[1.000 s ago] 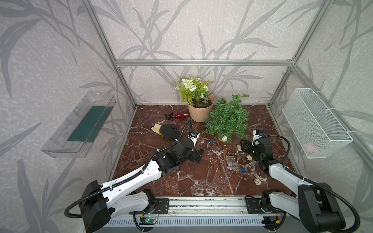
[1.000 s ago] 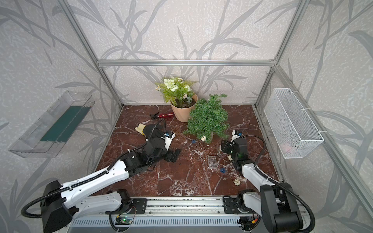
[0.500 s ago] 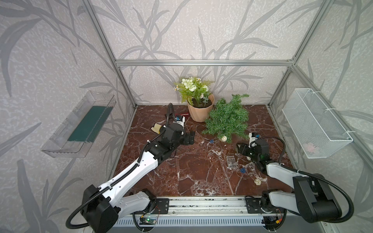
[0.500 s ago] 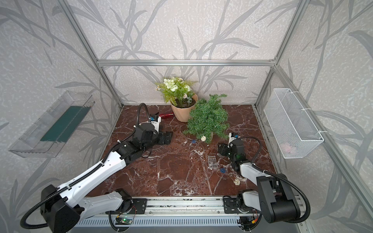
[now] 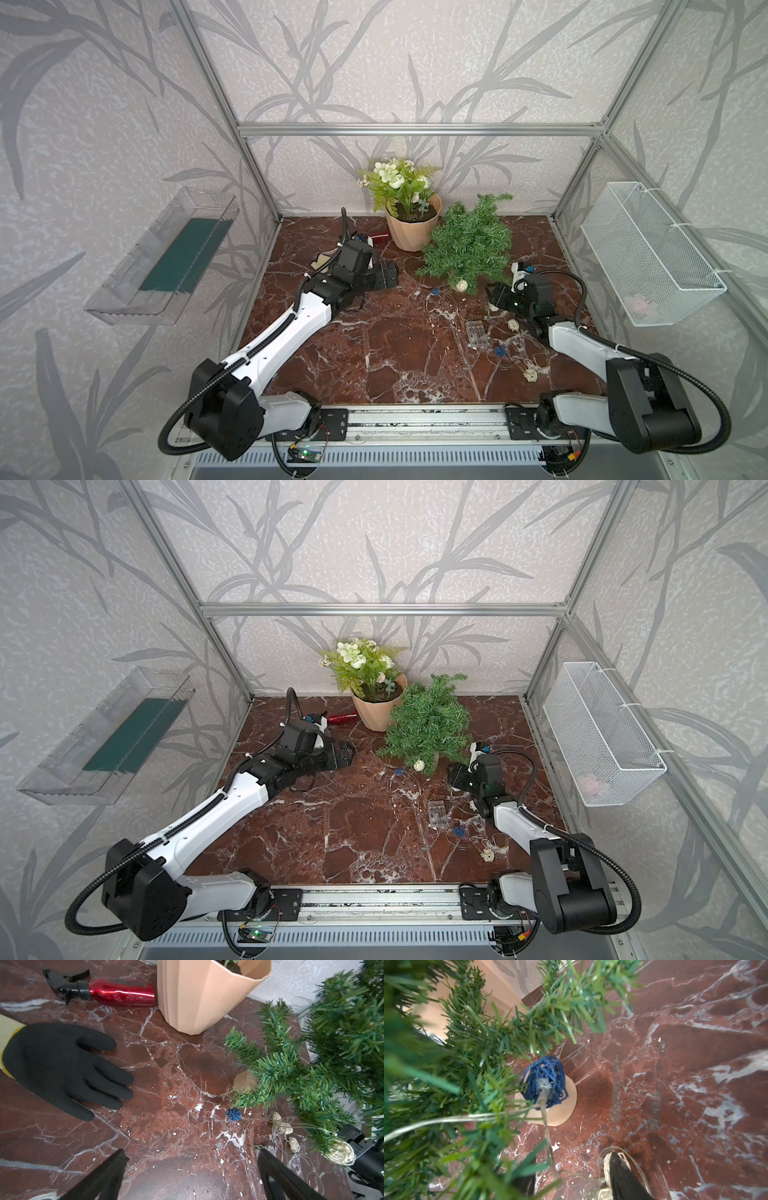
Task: Remove string lights from the small christmas tree
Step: Adjust the light string at the center of the board.
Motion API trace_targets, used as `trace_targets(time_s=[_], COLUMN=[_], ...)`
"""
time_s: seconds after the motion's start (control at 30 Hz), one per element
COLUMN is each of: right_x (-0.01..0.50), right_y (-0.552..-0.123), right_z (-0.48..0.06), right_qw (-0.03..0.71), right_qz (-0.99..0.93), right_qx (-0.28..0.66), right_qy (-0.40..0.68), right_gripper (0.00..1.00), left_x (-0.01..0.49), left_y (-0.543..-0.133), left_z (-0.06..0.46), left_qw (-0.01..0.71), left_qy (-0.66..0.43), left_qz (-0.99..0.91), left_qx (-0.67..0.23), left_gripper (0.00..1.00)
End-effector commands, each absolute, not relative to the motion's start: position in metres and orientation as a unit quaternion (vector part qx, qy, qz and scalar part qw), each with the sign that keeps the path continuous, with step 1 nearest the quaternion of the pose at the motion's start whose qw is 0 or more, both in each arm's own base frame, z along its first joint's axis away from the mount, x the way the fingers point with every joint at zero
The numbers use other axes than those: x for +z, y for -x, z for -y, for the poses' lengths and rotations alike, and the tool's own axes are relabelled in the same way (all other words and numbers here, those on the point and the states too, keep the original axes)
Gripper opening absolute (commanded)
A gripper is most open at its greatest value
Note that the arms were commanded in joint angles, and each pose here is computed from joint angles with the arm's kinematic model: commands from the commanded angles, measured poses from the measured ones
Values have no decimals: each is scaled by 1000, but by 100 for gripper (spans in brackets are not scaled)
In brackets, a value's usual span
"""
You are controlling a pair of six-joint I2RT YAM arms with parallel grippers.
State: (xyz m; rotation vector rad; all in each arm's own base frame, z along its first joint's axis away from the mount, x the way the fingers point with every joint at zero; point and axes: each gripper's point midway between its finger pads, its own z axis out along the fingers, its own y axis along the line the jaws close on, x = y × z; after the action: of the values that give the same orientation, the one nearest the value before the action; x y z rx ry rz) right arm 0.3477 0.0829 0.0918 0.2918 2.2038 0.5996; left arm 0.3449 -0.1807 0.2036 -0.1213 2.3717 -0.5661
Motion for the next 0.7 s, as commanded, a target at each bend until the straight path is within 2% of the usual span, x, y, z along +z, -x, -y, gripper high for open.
trace_targets(time_s=[0.0,0.17,0.33,0.57,0.67], right_x=[72,57,75,96,88], right_y=[-338,-335,-342,-359,-362], right_z=[-79,-83,-90,-95,-98], right_qw=[387,399,429,459,457], right_qz=[-883,-866,-835,-811,-806], right_qx=[228,259,304,327,338], right_qy=[-134,-154,-164,-156,-164], right_gripper=[53,43,44,50,51], left_x=[202,193,193,202,203], left_y=[-345,-348,-350,-353,-353], left_z=[190,192,197,196,197], left_qw=[302,280,271,266,263], left_qy=[45,46,66,52,53], left_qz=[-924,-931,-925,-928,-927], left_qx=[-232,-230,-260,-257,-261], left_gripper=[99,99,98,98,97])
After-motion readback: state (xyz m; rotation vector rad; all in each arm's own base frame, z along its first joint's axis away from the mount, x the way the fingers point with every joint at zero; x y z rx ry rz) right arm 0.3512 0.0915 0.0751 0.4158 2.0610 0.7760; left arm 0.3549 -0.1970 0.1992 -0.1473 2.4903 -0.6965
